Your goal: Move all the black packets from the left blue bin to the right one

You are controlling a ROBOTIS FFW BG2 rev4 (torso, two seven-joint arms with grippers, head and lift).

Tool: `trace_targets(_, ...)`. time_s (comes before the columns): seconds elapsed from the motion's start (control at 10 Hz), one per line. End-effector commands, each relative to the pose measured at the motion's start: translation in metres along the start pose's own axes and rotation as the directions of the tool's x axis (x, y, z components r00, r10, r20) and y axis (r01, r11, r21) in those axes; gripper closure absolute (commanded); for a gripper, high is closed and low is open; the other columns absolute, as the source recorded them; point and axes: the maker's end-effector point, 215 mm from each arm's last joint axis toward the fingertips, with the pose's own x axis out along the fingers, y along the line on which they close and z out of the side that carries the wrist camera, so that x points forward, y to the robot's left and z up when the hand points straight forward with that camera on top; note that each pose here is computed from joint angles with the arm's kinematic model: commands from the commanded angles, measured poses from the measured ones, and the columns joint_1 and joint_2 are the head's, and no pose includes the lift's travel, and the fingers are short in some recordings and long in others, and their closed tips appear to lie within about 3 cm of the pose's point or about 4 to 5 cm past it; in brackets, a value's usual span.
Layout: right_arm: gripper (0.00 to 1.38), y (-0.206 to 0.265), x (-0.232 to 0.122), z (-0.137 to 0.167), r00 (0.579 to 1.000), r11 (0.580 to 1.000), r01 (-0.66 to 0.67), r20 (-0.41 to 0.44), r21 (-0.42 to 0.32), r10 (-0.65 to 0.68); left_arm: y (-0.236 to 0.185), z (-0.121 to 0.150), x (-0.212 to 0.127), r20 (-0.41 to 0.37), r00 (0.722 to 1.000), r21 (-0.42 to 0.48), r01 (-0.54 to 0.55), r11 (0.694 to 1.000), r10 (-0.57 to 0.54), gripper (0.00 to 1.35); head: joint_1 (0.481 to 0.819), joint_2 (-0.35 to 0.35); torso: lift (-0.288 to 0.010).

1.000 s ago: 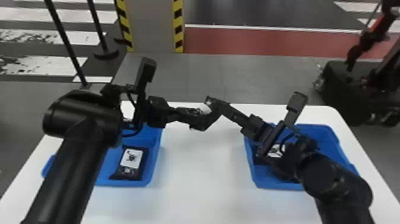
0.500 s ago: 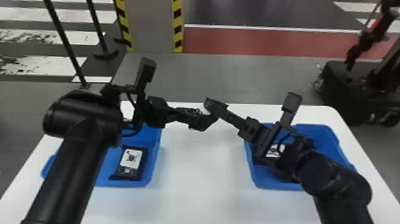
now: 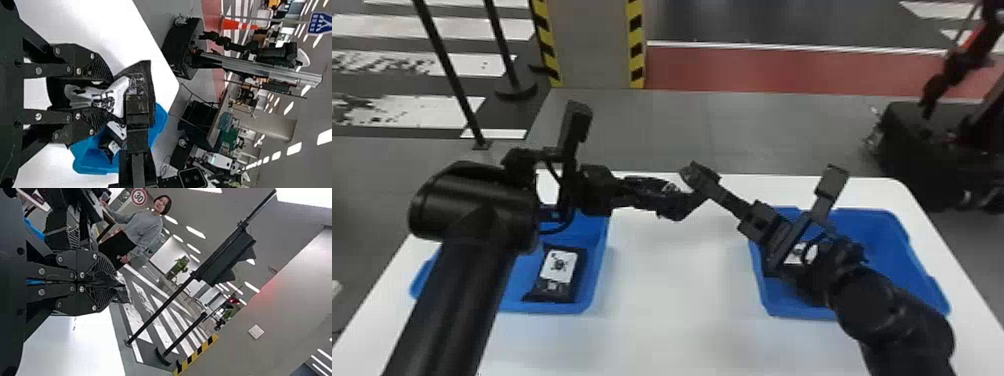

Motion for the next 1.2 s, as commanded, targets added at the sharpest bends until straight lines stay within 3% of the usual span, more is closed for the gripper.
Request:
trace_targets(0.0, 1.28, 0.0, -0.004, 0.013, 0.999, 1.0, -0.005, 0.052, 0.006, 0.005, 0.003, -0.015, -0.005, -0.006, 1.0, -0.026, -0.009, 1.0, 0.009, 0.23, 0.695, 0.0, -0.11)
trace_targets(0.1, 1.28, -0.008, -0.017, 0.03, 0.996, 1.0, 0.015, 0.091, -0.005, -0.014, 0.007, -0.029, -0.014, -0.003, 1.0, -0.049, -0.023, 0.999, 0.023, 0.11, 0.695, 0.002, -0.11)
trace_targets(0.3, 1.28, -0.025, -0.053, 0.062, 0.984, 0.996, 0.078, 0.164, -0.032, -0.072, 0.001, -0.055, -0.026, -0.013, 1.0, -0.11, -0.021, 0.994, 0.019, 0.12, 0.695, -0.009, -0.11)
trace_targets(0.5, 1.28, -0.06, -0.1, 0.078, 0.96, 0.979, 0.199, 0.212, -0.05, -0.185, -0.004, -0.072, -0.066, 0.014, 0.995, -0.146, -0.094, 0.985, 0.097, 0.12, 0.695, -0.052, -0.11)
trace_targets(0.8, 1.28, -0.119, -0.165, 0.059, 0.899, 0.919, 0.393, 0.222, -0.025, -0.378, -0.01, -0.117, -0.143, -0.033, 0.97, -0.237, -0.241, 0.941, 0.24, 0.12, 0.695, -0.072, -0.11)
trace_targets(1.1, 1.28, -0.154, -0.23, 0.083, 0.796, 0.834, 0.55, 0.322, -0.032, -0.513, -0.011, -0.145, -0.185, -0.072, 0.946, -0.282, -0.324, 0.903, 0.317, 0.12, 0.695, -0.069, -0.11)
